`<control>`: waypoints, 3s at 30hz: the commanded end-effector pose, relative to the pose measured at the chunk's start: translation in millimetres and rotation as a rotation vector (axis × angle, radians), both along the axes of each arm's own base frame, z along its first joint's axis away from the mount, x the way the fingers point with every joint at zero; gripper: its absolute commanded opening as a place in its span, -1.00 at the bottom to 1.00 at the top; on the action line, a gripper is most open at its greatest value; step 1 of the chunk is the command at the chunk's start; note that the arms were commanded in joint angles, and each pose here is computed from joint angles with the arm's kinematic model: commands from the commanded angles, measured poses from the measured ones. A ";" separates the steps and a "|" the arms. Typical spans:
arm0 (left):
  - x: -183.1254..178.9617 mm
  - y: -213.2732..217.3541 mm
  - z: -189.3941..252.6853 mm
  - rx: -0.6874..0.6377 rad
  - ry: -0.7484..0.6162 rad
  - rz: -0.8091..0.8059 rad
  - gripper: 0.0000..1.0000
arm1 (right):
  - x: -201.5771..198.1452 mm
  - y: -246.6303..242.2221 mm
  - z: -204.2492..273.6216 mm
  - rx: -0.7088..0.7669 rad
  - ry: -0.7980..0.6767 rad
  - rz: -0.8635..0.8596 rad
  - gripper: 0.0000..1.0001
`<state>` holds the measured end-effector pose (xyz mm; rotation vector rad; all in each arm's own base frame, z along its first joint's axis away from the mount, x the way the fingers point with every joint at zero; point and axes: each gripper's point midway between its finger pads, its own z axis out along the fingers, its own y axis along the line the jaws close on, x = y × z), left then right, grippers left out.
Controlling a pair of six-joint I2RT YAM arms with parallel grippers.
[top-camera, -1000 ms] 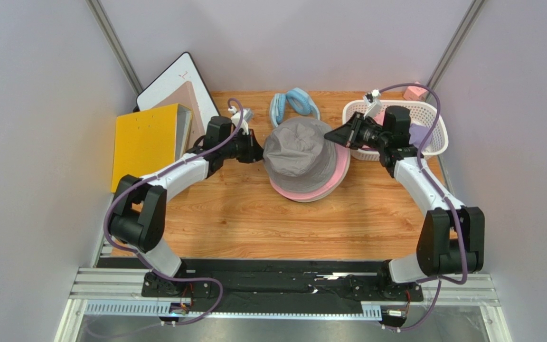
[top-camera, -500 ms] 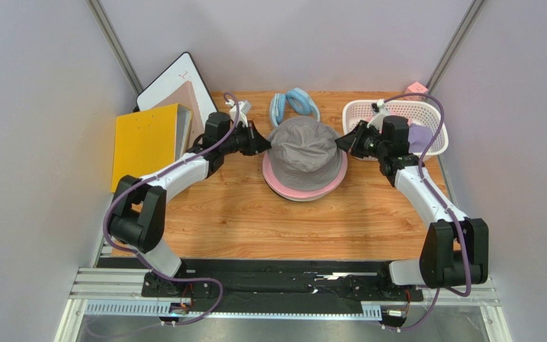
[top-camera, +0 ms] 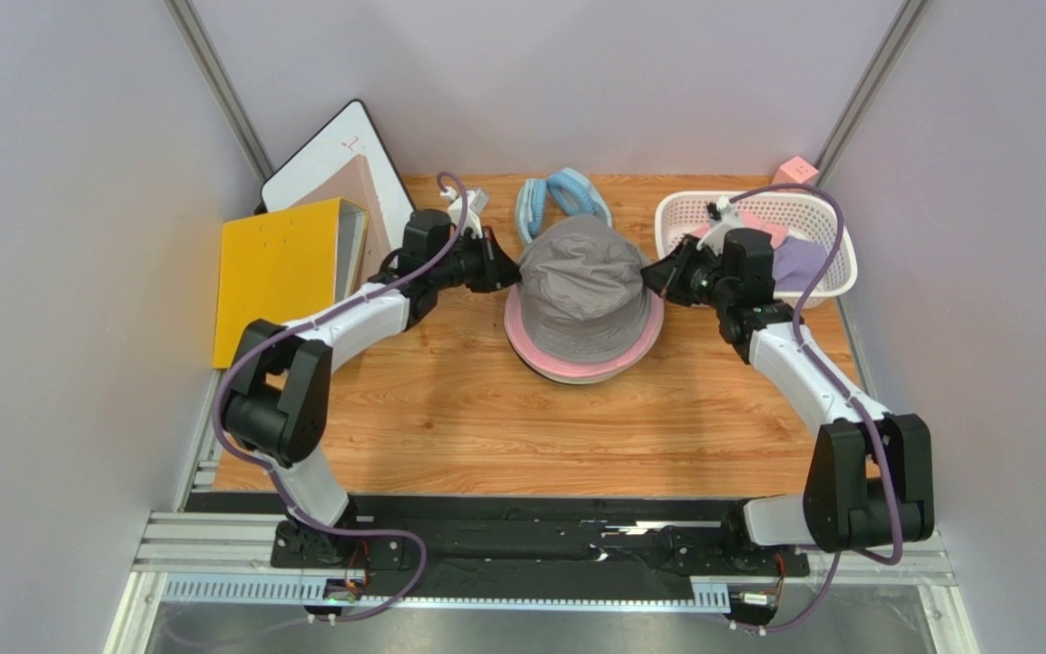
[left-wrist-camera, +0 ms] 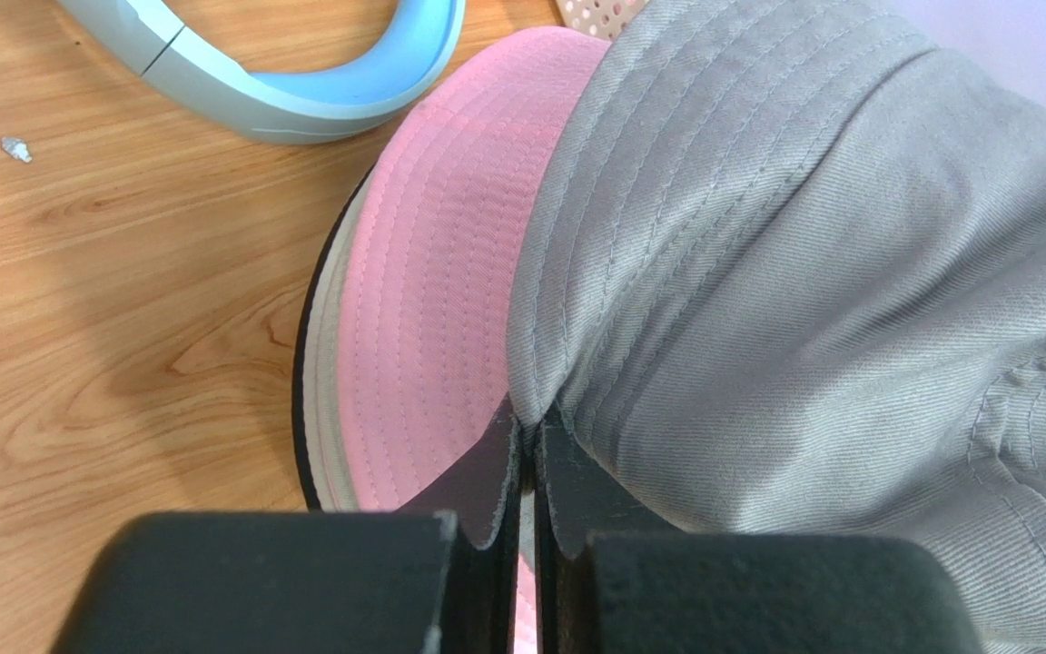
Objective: Stack the hats
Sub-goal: Stack the hat on the hat.
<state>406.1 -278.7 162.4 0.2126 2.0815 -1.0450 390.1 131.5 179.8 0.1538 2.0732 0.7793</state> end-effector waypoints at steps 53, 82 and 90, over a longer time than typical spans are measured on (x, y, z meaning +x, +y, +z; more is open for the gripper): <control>-206.3 64.4 -43.2 0.154 0.039 0.093 0.82 | 31.1 1.1 4.8 -0.202 0.087 -0.186 0.61; -4.4 53.2 123.1 -0.065 -0.200 0.195 0.91 | -137.5 12.1 18.4 0.334 -0.001 -0.045 0.57; 17.0 43.4 98.4 -0.024 -0.136 0.164 0.87 | -129.2 51.3 28.9 0.384 -0.046 0.051 0.51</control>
